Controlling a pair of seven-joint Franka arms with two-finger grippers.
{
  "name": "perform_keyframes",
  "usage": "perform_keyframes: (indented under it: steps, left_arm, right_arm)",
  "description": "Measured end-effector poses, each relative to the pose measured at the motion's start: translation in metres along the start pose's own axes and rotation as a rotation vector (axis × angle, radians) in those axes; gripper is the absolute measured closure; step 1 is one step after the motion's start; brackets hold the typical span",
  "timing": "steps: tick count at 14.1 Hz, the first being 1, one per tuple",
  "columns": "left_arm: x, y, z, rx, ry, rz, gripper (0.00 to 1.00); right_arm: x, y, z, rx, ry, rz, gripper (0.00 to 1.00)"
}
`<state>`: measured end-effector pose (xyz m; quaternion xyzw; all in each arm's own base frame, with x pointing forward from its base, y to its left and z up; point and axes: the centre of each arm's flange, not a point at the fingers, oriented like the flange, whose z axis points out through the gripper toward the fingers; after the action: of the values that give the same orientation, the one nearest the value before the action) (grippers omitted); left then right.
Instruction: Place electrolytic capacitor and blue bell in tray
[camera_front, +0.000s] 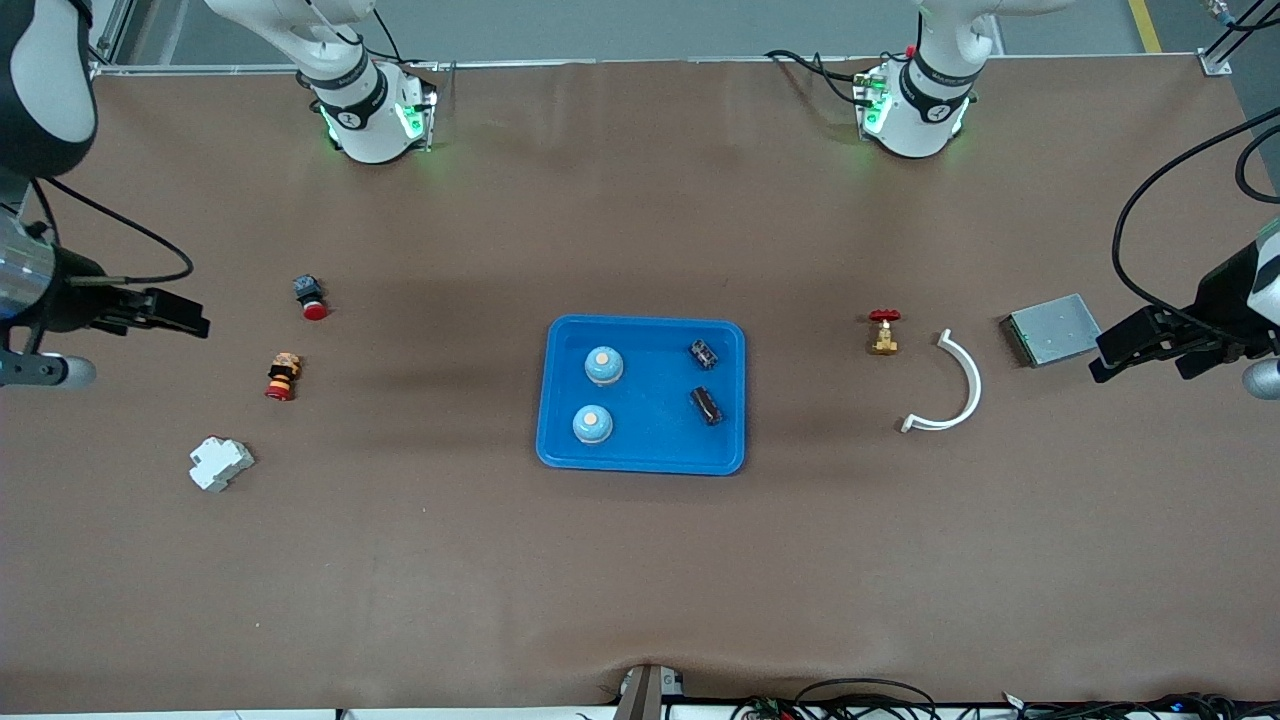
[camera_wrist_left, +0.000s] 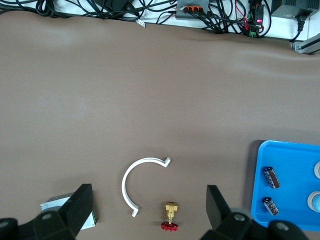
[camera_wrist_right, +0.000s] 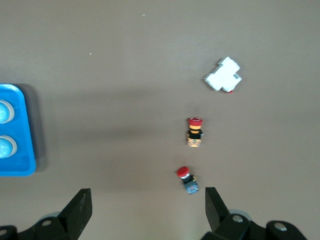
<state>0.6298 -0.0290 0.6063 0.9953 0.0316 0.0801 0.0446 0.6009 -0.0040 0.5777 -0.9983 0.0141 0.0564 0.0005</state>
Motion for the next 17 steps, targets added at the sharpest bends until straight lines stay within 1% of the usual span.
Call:
perform_keyframes:
  steps: [3,6,9,12,17]
  left_arm:
    - [0.001,0.0,0.0,-0.001,0.005,-0.016,0.0]
    - [0.001,0.003,0.0,-0.003,0.01,-0.029,0.0]
    - [0.0,0.012,0.001,-0.009,0.011,-0.05,0.0]
    - [0.0,0.012,0.003,-0.011,0.009,-0.053,0.0]
    - [0.0,0.011,0.006,-0.016,0.005,-0.054,0.0]
  right_arm:
    - [-0.015,0.024,-0.029,-0.011,0.033,-0.031,0.0]
    - [-0.028,0.047,-0.047,-0.013,0.064,-0.026,0.0]
    - [-0.031,0.043,-0.055,-0.007,0.083,-0.032,0.0]
    - [-0.032,0.039,-0.058,0.018,0.095,-0.035,0.0]
    - [-0.036,0.037,-0.065,0.023,0.114,-0.024,0.0]
